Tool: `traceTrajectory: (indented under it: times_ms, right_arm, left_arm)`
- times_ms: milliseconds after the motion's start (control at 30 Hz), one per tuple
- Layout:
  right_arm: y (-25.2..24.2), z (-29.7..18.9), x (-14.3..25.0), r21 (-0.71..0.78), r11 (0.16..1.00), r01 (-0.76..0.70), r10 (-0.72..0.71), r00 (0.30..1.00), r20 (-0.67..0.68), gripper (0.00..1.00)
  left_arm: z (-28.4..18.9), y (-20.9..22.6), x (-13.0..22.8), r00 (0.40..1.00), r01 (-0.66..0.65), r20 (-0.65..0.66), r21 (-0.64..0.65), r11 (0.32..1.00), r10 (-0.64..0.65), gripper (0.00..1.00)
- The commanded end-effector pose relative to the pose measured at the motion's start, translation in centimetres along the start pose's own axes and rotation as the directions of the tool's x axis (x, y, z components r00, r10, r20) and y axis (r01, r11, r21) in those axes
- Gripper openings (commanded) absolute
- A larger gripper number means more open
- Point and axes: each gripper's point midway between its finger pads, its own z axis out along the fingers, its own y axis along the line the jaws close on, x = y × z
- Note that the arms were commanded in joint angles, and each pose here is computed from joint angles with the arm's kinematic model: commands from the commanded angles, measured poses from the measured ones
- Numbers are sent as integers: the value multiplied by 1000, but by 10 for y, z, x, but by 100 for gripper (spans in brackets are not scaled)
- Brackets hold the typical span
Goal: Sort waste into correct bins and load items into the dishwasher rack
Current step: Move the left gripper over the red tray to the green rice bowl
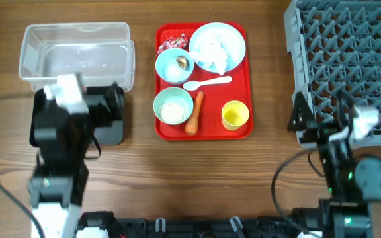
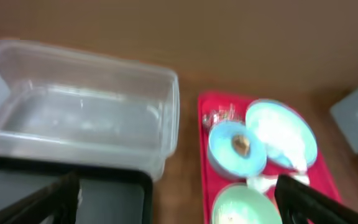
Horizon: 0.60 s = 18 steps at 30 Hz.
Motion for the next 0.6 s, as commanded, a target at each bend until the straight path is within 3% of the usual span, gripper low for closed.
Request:
traceTrajectory:
  times_ms: [0, 300, 367, 567]
  right_arm:
    - [14, 21, -18, -65, 998, 26, -31, 997, -68, 100]
    - [10, 67, -6, -42, 997, -64, 44, 930, -365, 100]
    - [6, 73, 7, -15, 996, -86, 70, 892, -446, 100]
    - [-2, 87, 34, 9, 994, -111, 100, 847, -522, 100]
  left_arm:
    - [15, -27, -29, 994, -62, -83, 48, 997, 66, 100]
    - [57, -107, -24, 923, -223, -274, 191, 956, 270, 100]
    - [68, -131, -10, 896, -237, -319, 242, 941, 308, 100]
    - [80, -191, 44, 832, -159, -411, 469, 869, 374, 100]
